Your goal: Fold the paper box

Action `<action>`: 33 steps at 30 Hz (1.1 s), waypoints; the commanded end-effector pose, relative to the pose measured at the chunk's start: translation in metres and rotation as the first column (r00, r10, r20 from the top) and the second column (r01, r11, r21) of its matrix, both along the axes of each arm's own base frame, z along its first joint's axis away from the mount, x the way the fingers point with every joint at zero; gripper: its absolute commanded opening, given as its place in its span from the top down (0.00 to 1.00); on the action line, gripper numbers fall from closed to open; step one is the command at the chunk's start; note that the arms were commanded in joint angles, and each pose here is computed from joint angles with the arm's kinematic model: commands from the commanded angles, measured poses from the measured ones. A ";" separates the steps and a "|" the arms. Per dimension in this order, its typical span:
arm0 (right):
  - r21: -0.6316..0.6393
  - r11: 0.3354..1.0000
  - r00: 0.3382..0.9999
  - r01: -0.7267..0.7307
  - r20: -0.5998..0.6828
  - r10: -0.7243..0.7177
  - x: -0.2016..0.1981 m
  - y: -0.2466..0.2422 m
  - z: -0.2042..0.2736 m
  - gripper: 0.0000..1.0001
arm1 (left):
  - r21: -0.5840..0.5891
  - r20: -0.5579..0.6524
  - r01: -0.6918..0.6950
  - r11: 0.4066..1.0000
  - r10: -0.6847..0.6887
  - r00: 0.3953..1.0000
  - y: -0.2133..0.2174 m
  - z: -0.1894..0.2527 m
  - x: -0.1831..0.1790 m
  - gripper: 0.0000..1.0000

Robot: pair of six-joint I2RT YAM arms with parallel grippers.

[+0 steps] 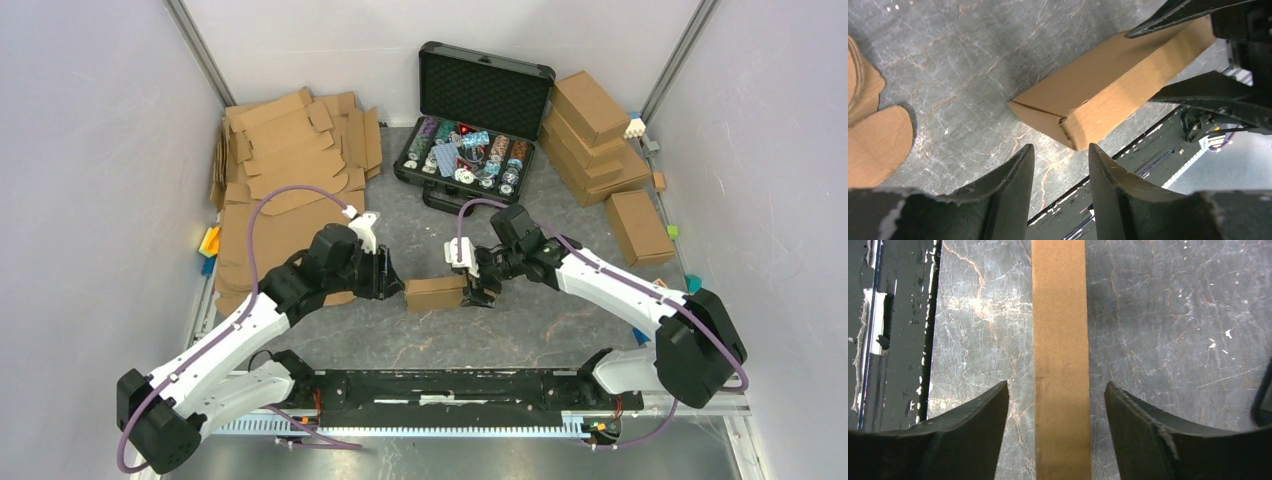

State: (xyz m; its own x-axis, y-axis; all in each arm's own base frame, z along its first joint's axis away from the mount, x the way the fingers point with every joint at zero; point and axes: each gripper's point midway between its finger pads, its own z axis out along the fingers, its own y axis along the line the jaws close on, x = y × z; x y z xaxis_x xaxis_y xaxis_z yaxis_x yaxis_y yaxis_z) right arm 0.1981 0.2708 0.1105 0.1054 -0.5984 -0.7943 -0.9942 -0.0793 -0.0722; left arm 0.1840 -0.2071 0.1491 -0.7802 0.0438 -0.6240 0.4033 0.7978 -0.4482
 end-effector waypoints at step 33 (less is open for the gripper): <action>0.367 0.866 0.937 0.340 -0.206 -0.280 0.009 0.024 0.115 0.51 | -0.021 0.019 0.079 0.997 -0.079 0.997 -0.021 -0.024 0.013 0.44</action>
State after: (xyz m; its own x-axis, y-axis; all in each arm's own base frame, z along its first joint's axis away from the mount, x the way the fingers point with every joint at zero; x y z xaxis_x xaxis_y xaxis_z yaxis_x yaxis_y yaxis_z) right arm 0.2083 0.2908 0.1929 -0.0375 -0.3590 -0.9326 -0.9888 0.1484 -0.0173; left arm 0.1944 -0.2335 0.1337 -0.7743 0.0575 -0.6302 0.4601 0.7350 -0.4982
